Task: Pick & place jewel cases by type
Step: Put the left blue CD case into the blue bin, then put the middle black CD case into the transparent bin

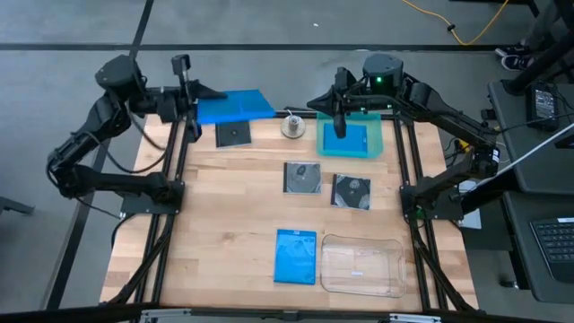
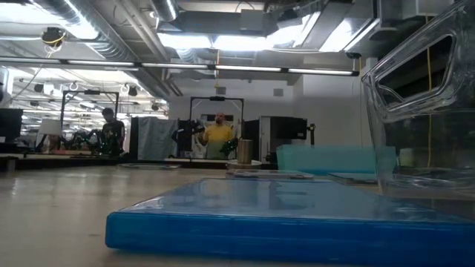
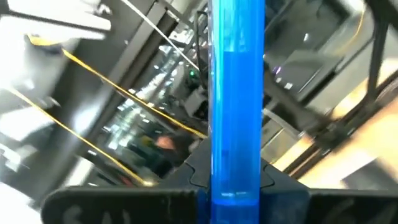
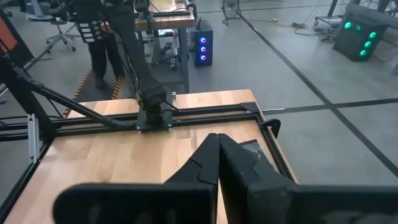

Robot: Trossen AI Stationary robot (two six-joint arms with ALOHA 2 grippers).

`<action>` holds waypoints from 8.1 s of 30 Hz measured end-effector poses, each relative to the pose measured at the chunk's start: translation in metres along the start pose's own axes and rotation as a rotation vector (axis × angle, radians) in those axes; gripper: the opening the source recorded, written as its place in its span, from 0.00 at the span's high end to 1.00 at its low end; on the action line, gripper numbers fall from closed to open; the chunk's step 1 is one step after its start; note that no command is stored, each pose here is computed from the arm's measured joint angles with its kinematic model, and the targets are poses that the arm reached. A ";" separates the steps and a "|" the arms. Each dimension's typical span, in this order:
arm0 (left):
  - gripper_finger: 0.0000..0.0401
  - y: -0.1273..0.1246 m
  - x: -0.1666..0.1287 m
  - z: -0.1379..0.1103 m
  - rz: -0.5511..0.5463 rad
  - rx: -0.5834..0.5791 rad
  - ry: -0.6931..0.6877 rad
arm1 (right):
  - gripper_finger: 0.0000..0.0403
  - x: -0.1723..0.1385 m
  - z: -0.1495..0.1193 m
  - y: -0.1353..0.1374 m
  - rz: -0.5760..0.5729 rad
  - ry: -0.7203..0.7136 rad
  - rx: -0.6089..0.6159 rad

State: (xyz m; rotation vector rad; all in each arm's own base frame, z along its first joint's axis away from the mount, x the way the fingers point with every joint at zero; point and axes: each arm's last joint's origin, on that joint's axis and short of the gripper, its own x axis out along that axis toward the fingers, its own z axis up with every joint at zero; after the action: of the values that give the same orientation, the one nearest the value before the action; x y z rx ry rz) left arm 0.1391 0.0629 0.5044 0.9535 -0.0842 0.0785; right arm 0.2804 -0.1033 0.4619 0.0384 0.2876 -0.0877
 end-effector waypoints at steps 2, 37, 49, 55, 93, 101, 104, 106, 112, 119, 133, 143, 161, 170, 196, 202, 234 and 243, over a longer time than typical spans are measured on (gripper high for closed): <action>0.94 -0.001 -0.001 0.007 0.020 0.125 -0.006 | 0.98 0.000 0.000 0.000 0.000 0.000 0.003; 0.94 -0.036 0.027 -0.015 -0.173 -1.144 0.286 | 0.97 -0.001 -0.006 -0.001 -0.001 0.058 -0.009; 0.94 -0.030 0.003 -0.008 -0.131 -1.963 0.334 | 0.94 -0.002 -0.016 -0.002 -0.038 0.165 -0.092; 0.94 -0.053 0.003 -0.033 -0.082 -1.545 0.682 | 0.81 -0.009 -0.015 -0.022 0.017 0.126 0.024; 0.94 -0.101 0.073 -0.136 -0.225 -1.279 0.779 | 0.31 0.092 -0.070 -0.078 0.447 0.215 0.383; 0.94 -0.097 0.076 -0.135 -0.234 -1.305 0.713 | 0.47 0.113 -0.083 -0.077 0.465 0.241 0.395; 0.93 -0.098 0.075 -0.135 -0.241 -1.315 0.721 | 0.66 0.113 -0.082 -0.077 0.465 0.232 0.383; 0.91 -0.099 0.074 -0.135 -0.247 -1.320 0.736 | 0.79 0.113 -0.081 -0.078 0.465 0.222 0.380; 0.92 -0.099 0.073 -0.134 -0.253 -1.329 0.737 | 0.95 0.112 -0.078 -0.077 0.459 0.212 0.385; 0.86 -0.096 0.072 -0.137 -0.244 -1.342 0.731 | 0.96 0.109 -0.078 -0.081 0.434 0.217 0.419; 0.63 -0.041 0.017 -0.111 -0.090 -1.305 0.662 | 0.96 0.053 -0.082 -0.099 0.241 0.376 0.498; 0.59 -0.036 -0.011 -0.094 0.001 -1.288 0.702 | 0.96 -0.026 -0.113 -0.139 -0.107 0.669 0.751; 0.60 -0.054 -0.012 -0.110 -0.004 -1.324 0.835 | 0.96 -0.064 -0.222 -0.167 -0.333 0.318 1.121; 0.60 -0.051 -0.011 -0.111 0.035 -1.297 0.824 | 0.96 -0.052 -0.262 -0.159 -0.425 0.310 1.202; 0.62 -0.047 -0.009 -0.111 0.071 -1.269 0.803 | 0.59 -0.060 -0.247 -0.152 -0.443 0.480 1.185; 0.63 -0.047 -0.009 -0.111 0.067 -1.260 0.802 | 0.59 -0.087 -0.182 -0.153 -0.662 0.658 0.908; 0.67 -0.158 0.017 -0.192 -0.031 -1.627 0.864 | 0.97 0.066 -0.253 0.020 -0.128 0.802 0.377; 0.67 -0.162 0.023 -0.189 -0.031 -1.598 0.874 | 0.98 0.096 -0.286 0.017 -0.116 0.940 0.307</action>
State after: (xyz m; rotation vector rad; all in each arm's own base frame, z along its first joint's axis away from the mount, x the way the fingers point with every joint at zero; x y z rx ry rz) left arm 0.1863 0.1250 0.2667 -0.7245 0.6076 0.3277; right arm 0.2927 -0.0801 0.1606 0.3737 1.2152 -0.2270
